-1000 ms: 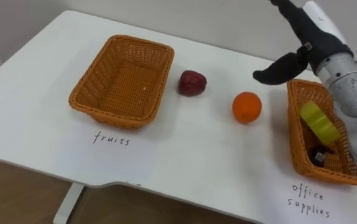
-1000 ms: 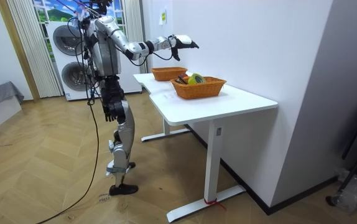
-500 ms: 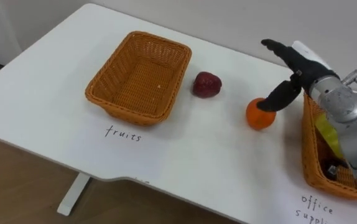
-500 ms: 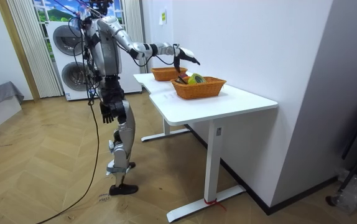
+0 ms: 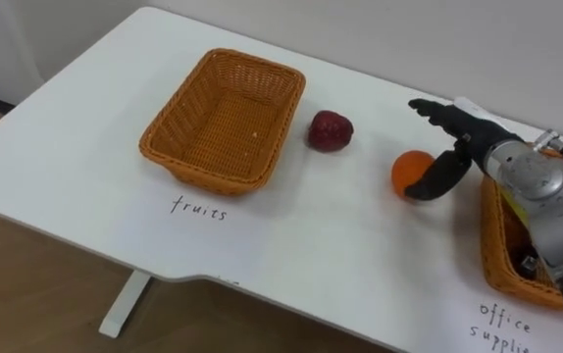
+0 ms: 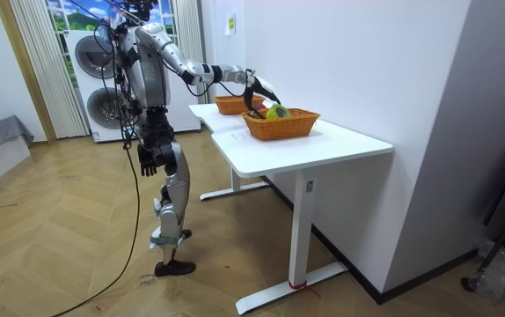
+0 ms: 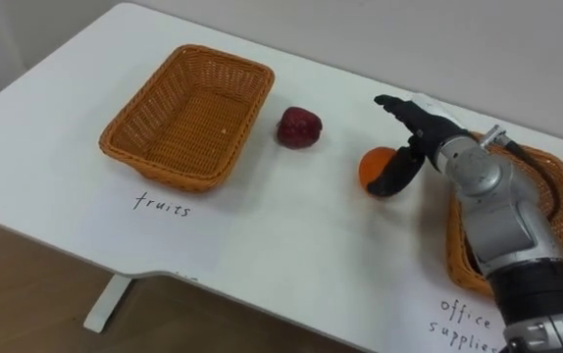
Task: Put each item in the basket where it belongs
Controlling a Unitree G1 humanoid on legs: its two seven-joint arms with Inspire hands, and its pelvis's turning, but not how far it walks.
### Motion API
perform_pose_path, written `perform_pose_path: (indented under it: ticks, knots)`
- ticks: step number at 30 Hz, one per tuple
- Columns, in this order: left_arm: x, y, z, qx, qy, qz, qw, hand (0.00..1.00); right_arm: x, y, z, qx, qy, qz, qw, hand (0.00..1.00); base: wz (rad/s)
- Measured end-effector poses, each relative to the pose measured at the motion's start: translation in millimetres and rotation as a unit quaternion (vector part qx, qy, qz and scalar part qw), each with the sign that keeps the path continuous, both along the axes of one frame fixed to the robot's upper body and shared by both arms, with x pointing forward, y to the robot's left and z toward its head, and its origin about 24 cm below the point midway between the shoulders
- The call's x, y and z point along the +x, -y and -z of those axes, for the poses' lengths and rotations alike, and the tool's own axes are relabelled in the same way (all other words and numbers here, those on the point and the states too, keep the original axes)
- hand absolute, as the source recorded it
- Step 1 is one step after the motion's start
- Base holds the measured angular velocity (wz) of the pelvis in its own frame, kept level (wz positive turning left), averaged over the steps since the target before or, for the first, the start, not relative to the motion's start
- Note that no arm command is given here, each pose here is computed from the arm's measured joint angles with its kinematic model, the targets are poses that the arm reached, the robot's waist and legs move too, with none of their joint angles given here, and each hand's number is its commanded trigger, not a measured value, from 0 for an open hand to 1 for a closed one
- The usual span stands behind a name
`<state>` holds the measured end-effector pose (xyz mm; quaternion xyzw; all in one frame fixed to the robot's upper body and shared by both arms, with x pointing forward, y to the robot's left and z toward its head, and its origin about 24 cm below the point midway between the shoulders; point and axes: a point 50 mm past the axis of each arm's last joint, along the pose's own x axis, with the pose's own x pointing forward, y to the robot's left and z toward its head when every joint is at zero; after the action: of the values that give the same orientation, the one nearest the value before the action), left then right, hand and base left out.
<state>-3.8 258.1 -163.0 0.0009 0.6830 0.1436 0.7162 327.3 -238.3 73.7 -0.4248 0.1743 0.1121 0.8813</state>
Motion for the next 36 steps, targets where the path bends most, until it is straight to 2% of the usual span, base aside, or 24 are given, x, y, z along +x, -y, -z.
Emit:
perform_pose_path:
  ticks: [19,30,36]
  knots:
    - [5,1.2,0,-0.015,-0.001,0.011,1.0,0.0,2,-19,8,0.014,-0.028,-0.027,0.999,0.0,0.0]
    - [17,2.7,0,-0.011,0.012,0.021,1.0,0.0,1,-22,14,0.007,-0.037,-0.032,0.999,0.0,0.0]
    - [18,2.0,0,-0.001,0.015,0.022,1.0,0.0,3,-15,21,-0.002,-0.042,-0.007,0.999,0.0,0.04]
